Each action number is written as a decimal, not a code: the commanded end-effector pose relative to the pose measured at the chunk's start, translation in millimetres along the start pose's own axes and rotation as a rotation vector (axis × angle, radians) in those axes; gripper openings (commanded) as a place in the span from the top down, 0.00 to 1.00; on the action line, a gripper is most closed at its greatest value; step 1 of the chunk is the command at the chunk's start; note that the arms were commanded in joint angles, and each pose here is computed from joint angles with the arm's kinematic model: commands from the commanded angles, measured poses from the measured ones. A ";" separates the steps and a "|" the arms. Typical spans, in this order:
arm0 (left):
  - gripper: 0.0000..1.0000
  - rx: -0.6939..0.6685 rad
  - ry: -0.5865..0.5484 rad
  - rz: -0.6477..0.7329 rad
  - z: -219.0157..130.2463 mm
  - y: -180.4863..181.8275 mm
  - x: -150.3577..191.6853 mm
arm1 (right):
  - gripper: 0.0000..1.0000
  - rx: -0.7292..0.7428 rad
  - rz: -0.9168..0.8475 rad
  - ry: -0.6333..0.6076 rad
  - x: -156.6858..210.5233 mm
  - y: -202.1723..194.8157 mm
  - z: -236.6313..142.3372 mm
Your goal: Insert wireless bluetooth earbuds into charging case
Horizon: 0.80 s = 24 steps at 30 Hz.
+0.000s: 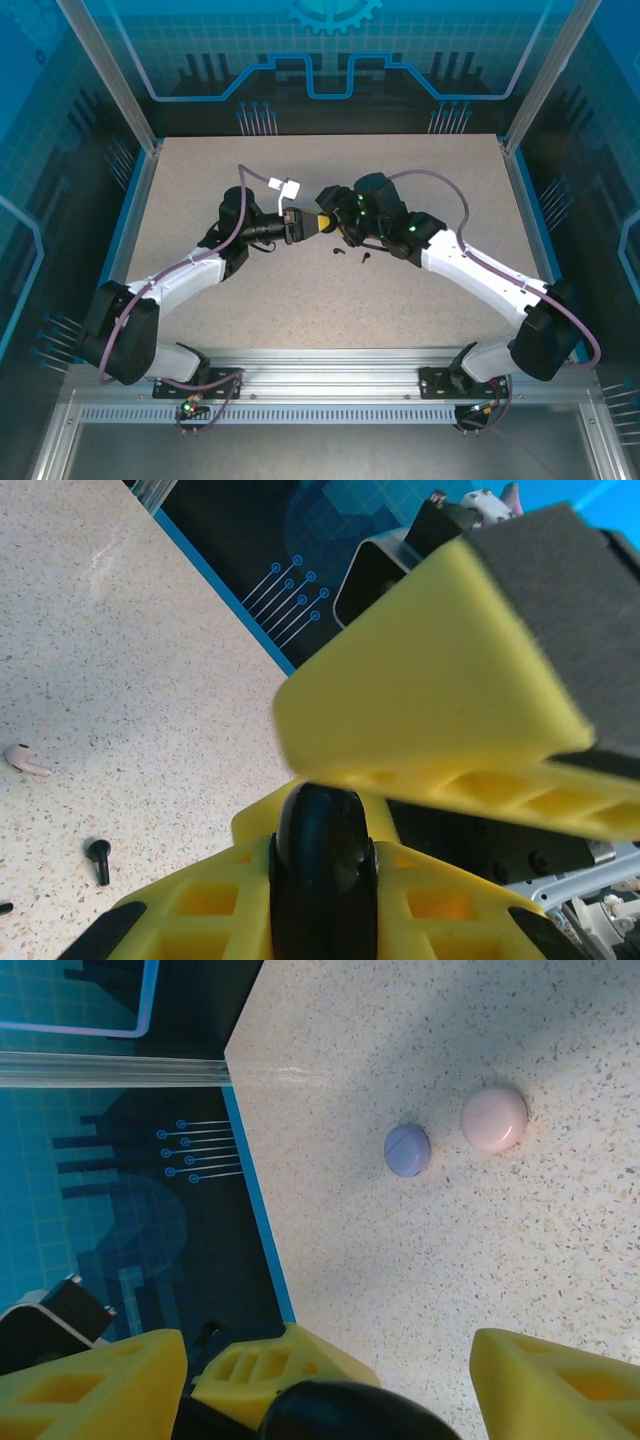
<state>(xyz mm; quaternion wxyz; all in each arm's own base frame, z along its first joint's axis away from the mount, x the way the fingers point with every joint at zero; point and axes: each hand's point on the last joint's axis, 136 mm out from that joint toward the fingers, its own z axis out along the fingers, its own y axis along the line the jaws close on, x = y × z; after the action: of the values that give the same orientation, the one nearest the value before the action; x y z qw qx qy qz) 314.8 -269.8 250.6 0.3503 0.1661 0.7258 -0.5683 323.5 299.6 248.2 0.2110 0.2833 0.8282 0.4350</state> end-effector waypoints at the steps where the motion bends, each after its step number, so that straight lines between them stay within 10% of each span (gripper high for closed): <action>1: 1.00 0.011 -0.044 0.049 -4.2 -9.7 -6.0 | 0.27 0.010 0.040 -0.015 4.3 5.1 2.4; 15: 1.00 -0.002 -0.064 0.060 -6.4 -8.7 -7.2 | 0.64 0.013 0.049 -0.020 9.4 5.6 9.0; 24: 0.83 -0.007 -0.062 0.054 -7.6 -8.0 -5.3 | 0.66 0.027 0.055 -0.054 1.7 1.1 8.0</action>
<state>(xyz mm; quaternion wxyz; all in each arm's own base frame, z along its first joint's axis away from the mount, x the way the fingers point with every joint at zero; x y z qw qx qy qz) 317.4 -264.6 249.9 0.3732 0.1559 0.7252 -0.5573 325.0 304.8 239.7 0.2050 0.3185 0.8220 0.4252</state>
